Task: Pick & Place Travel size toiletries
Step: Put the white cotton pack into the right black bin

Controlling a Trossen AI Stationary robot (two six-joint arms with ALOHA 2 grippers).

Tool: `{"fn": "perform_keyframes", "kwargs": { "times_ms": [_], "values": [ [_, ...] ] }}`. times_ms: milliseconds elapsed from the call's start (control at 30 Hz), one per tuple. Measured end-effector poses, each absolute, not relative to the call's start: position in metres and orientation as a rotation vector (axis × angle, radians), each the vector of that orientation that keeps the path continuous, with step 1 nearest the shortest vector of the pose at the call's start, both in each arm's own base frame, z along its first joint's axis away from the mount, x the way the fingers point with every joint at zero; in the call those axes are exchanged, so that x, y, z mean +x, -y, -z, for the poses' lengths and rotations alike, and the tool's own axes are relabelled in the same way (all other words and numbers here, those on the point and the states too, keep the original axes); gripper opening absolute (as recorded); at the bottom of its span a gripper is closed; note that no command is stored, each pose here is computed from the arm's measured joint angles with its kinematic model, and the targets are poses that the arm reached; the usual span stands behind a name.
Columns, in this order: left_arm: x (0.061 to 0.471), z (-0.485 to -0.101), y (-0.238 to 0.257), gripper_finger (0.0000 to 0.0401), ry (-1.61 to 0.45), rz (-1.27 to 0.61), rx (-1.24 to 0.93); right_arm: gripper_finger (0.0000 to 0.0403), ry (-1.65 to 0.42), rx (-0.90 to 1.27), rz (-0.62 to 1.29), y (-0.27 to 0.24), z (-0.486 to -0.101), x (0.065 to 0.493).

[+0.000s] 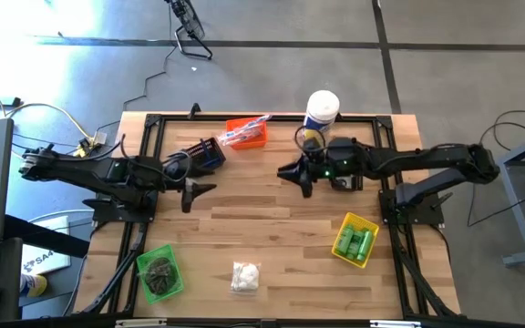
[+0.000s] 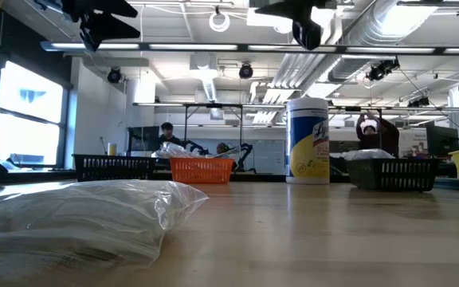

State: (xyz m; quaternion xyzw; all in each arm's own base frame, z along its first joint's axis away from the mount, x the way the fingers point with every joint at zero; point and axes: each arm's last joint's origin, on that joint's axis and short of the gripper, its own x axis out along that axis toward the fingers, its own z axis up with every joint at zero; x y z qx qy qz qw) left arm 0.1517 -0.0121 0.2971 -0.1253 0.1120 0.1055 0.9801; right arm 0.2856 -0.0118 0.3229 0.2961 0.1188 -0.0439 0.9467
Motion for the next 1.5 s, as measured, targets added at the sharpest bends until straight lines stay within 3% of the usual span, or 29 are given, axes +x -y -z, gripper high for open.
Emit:
{"fn": "perform_keyframes", "kwargs": {
  "times_ms": [367, 667, 1233, 1500],
  "values": [
    [0.174, -0.280, 0.031, 0.0211, -0.360, -0.067, -0.295, 0.0095, -0.231, 0.566, 0.058, -0.033, -0.325, 0.284],
    [0.190, -0.267, 0.069, 0.0211, -0.410, 0.045, -0.353, 0.0095, -0.230, 0.549, 0.059, -0.039, -0.325, 0.283],
    [0.238, -0.275, 0.135, 0.0211, -0.452, 0.059, -0.426, 0.0095, -0.280, 0.516, -0.083, -0.049, -0.324, 0.282],
    [0.257, -0.269, 0.165, 0.0211, -0.630, 0.032, -0.371, 0.0095, -0.315, 0.483, -0.159, -0.055, -0.322, 0.280]
  ]
}}
